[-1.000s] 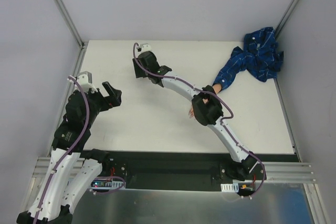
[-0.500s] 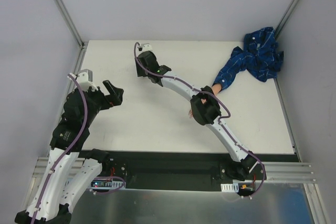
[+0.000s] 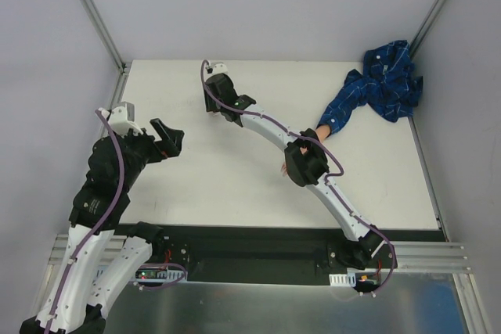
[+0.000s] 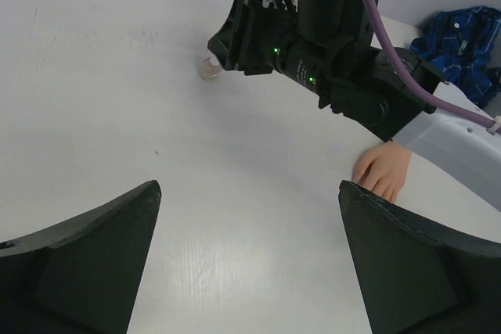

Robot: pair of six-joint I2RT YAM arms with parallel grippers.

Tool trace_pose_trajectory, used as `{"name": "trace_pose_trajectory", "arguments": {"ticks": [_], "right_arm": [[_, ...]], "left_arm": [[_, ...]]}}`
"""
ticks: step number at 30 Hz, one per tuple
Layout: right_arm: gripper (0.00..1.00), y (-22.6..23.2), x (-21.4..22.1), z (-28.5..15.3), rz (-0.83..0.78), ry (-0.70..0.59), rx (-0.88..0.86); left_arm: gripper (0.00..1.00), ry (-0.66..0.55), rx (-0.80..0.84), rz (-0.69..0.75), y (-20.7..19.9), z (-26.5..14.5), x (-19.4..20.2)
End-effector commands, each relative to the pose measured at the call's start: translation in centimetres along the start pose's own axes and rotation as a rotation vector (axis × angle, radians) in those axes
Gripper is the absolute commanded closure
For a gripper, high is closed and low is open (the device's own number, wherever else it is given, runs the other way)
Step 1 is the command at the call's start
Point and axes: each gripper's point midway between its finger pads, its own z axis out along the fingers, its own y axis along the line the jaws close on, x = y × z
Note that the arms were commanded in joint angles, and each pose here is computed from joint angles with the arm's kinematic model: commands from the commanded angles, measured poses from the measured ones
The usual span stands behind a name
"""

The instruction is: Paint the nails

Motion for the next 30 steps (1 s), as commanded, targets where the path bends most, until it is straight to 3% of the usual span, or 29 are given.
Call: {"name": "trace_pose_trajectory", "arguments": {"ticks": [1, 4, 15, 22, 30], "right_arm": [[0.58, 0.5, -1.5, -0.5, 0.006, -0.026, -0.006], [0.66, 0.6, -1.6, -0.5, 0.001, -0.027, -0.011], [0.66, 1.0, -1.6, -0.5, -0.007, -0.027, -0.030], [0.75, 1.1, -1.6, -0.5, -0.009, -0.027, -0.035], [0.94, 0.4, -0.7, -0.9, -0.026, -0.020, 0.002]], "left_arm": [[0.04, -0.038, 0.052, -0.004, -1.4, -1.2, -1.5], [0.05, -0.043, 0.059, -0.005, -1.6, -1.4, -1.7], [0.04, -0.045, 0.068, -0.003, -1.8, -1.7, -1.9], [0.04, -0.050, 0.072, -0.002, -2.0, -1.8, -2.1], [0.04, -0.044, 0.075, 0.000, -2.0, -1.7, -2.0]]}}
